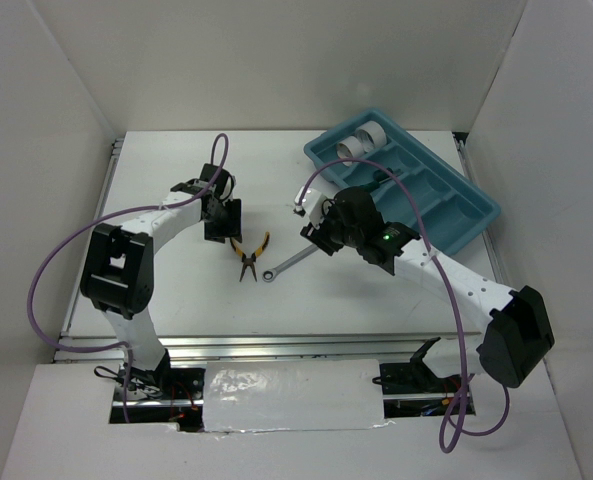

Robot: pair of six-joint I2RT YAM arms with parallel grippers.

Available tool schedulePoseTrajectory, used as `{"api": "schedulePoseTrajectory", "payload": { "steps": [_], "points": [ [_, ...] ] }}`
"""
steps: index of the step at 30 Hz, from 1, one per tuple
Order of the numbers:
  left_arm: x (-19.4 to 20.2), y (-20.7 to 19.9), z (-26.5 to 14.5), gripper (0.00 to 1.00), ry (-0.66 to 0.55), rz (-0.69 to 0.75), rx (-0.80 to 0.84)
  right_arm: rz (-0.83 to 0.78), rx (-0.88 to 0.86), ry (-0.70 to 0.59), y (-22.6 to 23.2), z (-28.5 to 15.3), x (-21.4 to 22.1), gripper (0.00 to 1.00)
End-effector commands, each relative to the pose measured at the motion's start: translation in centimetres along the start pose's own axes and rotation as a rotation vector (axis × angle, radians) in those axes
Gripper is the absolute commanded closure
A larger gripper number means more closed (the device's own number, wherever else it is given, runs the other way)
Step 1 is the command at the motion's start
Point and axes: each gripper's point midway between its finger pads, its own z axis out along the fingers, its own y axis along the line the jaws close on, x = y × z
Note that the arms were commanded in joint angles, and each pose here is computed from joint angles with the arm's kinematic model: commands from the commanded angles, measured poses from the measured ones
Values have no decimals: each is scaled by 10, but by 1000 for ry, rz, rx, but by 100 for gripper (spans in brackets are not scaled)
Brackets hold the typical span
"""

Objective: Sort the tools into containers

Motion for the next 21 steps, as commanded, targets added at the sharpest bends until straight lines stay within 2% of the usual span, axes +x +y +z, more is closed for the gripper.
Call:
{"api": "schedulePoseTrajectory", "payload": {
  "steps": [1,11,16,19,21],
  "points": [
    [-7,-13,8,40,24,-20,28,33,76,-64,-18,-24,-16,42],
    [11,-16,43,53,130,8,5,-23,80,-96,-26,-48,-10,33],
    [21,-17,48,60,161,16,13,-185,66,-189,-17,-58,-13,31],
    [23,-17,42,58,165,22,17,-308,92,-252,-17,-63,-21,29],
    [26,-16,38,51,160,27,20,-344,105,-266,-17,-66,-23,29]
  ]
}}
